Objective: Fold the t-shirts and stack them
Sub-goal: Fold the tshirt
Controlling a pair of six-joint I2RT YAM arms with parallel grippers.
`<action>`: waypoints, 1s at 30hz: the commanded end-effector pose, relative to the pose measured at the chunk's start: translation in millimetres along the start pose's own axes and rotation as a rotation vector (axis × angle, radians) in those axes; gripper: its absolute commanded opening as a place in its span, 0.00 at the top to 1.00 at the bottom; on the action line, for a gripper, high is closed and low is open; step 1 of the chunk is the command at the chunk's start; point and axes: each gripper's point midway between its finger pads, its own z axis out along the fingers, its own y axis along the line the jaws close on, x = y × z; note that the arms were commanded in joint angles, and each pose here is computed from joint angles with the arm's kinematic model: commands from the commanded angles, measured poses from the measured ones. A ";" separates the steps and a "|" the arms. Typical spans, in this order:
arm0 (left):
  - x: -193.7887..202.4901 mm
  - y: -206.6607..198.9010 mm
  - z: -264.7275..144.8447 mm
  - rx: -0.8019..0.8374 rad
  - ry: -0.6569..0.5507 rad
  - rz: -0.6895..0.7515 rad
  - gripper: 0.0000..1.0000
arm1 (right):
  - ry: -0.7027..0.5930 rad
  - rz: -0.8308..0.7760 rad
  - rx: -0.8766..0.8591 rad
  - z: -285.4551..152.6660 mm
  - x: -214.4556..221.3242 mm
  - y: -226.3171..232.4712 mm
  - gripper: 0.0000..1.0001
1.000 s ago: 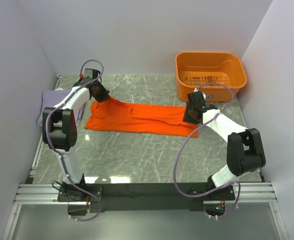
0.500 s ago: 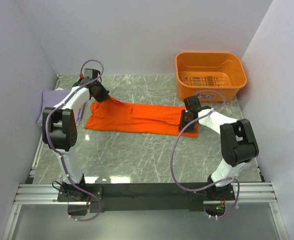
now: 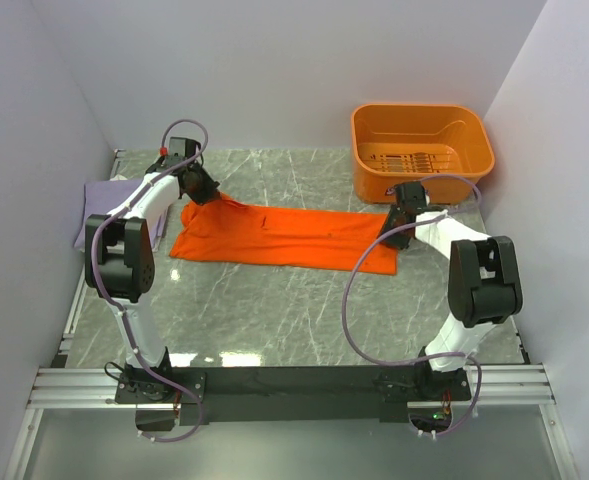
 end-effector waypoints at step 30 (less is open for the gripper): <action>42.2 36.7 -36.3 0.001 0.015 -0.111 0.99 | -0.098 -0.114 -0.410 -54.1 -4.1 82.8 0.63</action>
